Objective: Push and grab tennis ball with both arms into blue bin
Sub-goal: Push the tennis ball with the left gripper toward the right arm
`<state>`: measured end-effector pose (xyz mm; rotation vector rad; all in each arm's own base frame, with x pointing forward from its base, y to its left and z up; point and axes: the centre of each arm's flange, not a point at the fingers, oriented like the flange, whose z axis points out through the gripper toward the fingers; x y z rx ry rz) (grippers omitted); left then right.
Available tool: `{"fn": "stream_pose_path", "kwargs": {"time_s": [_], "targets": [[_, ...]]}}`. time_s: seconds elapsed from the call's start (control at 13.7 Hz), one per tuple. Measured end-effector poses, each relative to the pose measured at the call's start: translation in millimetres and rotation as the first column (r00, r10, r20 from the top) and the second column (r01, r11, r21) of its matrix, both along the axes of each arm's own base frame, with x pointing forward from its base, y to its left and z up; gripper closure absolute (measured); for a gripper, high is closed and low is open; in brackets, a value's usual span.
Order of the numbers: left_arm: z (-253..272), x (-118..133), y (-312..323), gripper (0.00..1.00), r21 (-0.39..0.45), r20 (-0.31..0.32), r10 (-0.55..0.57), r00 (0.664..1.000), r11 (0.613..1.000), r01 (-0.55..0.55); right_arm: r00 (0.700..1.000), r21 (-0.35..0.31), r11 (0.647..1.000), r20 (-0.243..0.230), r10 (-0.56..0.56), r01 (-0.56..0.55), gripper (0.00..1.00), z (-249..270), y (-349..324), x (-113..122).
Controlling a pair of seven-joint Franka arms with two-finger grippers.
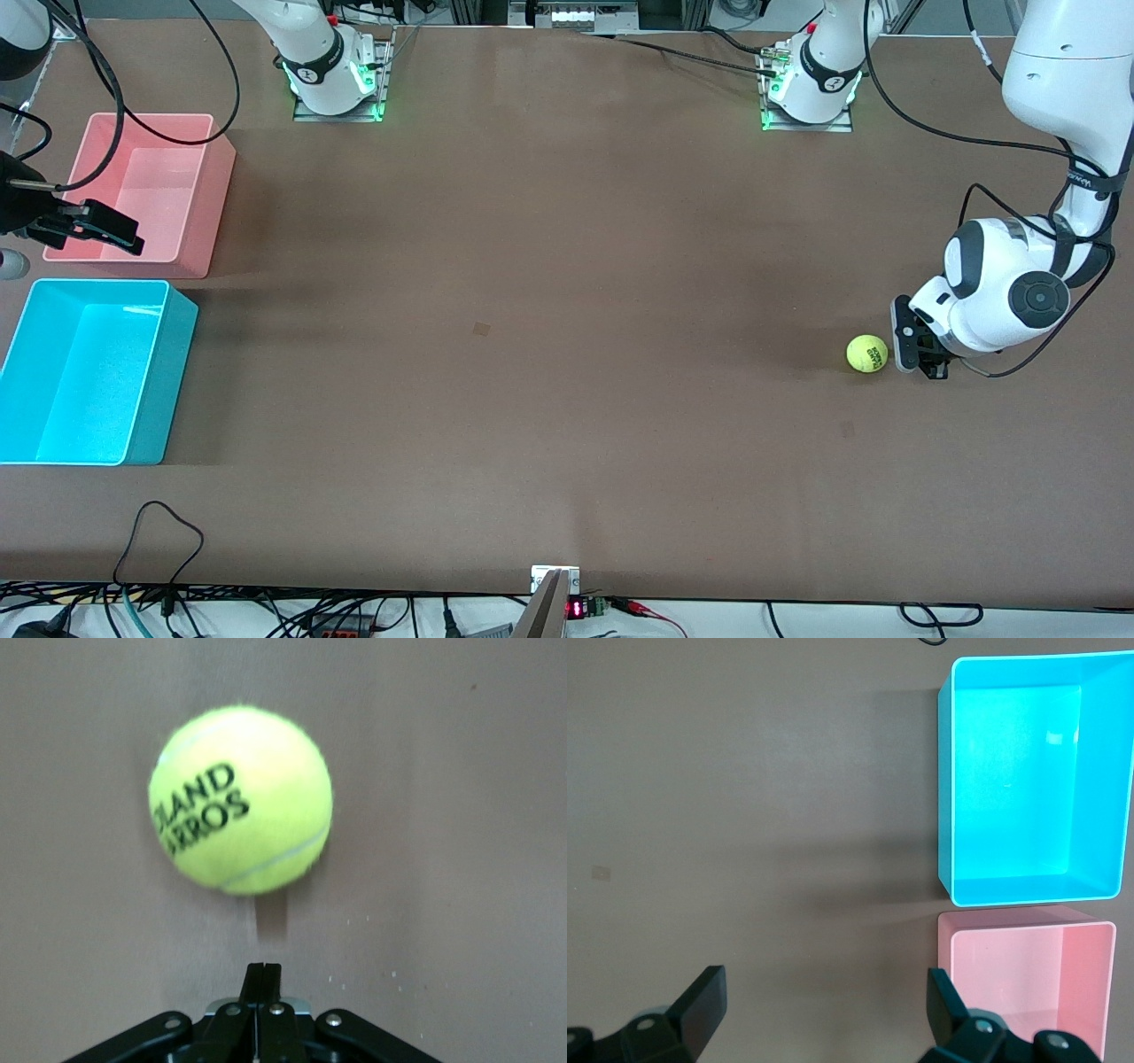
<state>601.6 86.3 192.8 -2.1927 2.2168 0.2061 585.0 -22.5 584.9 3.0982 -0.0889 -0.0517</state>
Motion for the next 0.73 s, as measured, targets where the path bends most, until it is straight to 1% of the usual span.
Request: {"fn": "stream_pose_path", "kwargs": {"time_s": [0.15, 0.29, 0.59, 0.73], "targets": [[-8.3, 1.3, -25.9, 0.99, -0.023, -0.007, -0.013, 1.0, 1.0, 0.013, 1.0, 0.0, 1.0, 0.0, 0.0, 0.0, 0.0, 0.0, 0.0, 0.0], [-8.5, 4.1, -65.6, 0.99, -0.053, 0.001, -0.009, 1.0, 0.999, 0.009, 1.0, 0.0, 1.0, 0.0, 0.0, 0.0, 0.0, 0.0, 0.0, 0.0], [4.6, 5.0, -158.7, 0.99, -0.147, 0.014, 0.08, 0.997, 0.986, -0.077, 1.0, 0.0, 1.0, 0.001, 0.0, 0.0, 0.0, 0.1, 0.0, 0.1], [11.8, 4.7, -182.4, 0.99, -0.168, 0.017, 0.102, 0.995, 0.981, -0.098, 1.0, 0.0, 1.0, 0.001, 0.0, 0.0, 0.0, 0.1, 0.0, 0.1]]}}
